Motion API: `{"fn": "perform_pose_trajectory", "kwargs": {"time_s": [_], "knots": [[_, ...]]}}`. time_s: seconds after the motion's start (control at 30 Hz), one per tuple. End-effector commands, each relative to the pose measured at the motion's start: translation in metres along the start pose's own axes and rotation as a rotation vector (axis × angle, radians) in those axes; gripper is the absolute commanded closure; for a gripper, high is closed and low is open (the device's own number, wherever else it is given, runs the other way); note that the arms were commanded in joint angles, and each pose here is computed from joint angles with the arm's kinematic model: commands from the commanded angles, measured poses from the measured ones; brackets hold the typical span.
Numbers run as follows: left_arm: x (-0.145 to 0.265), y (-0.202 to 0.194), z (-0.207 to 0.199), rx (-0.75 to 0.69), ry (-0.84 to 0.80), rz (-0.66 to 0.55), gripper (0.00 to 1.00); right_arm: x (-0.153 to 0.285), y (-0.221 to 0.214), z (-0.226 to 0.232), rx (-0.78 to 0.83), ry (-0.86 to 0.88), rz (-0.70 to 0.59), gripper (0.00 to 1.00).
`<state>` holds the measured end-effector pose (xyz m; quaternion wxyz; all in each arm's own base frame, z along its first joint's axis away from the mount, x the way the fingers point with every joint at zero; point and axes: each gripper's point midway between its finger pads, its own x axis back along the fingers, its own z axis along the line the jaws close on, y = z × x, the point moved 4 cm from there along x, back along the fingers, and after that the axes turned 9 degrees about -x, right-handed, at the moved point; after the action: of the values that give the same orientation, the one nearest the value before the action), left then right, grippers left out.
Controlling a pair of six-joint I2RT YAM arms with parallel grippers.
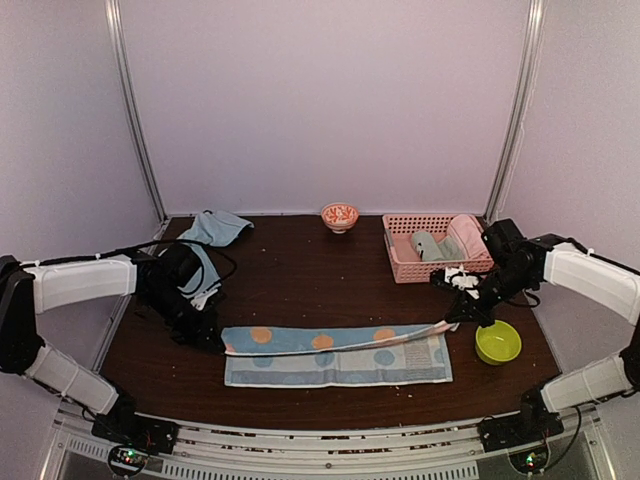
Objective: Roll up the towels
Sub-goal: Fold the towel at the center of the board.
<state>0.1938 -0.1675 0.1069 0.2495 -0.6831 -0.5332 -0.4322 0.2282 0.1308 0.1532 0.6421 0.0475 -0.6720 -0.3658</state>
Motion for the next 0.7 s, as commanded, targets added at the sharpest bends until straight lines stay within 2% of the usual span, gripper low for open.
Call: {"fn": "perform_pose_trajectory", "kwargs": {"time_s": [0.0,0.2,0.67], "knots": [[0.009,-0.005,-0.002,-0.025,0.024,0.019,1.0,0.0,-0.02,0.016,0.034,0.017,0.052,1.0],[0.003,-0.012,0.001,-0.026,0.023,0.051,1.0,-0.01,-0.042,0.027,0.077,0.012,0.112,1.0],[-0.023,-0.026,0.012,-0.016,-0.014,0.132,1.0,-0.045,-0.054,0.041,0.181,-0.002,0.213,1.0]]}}
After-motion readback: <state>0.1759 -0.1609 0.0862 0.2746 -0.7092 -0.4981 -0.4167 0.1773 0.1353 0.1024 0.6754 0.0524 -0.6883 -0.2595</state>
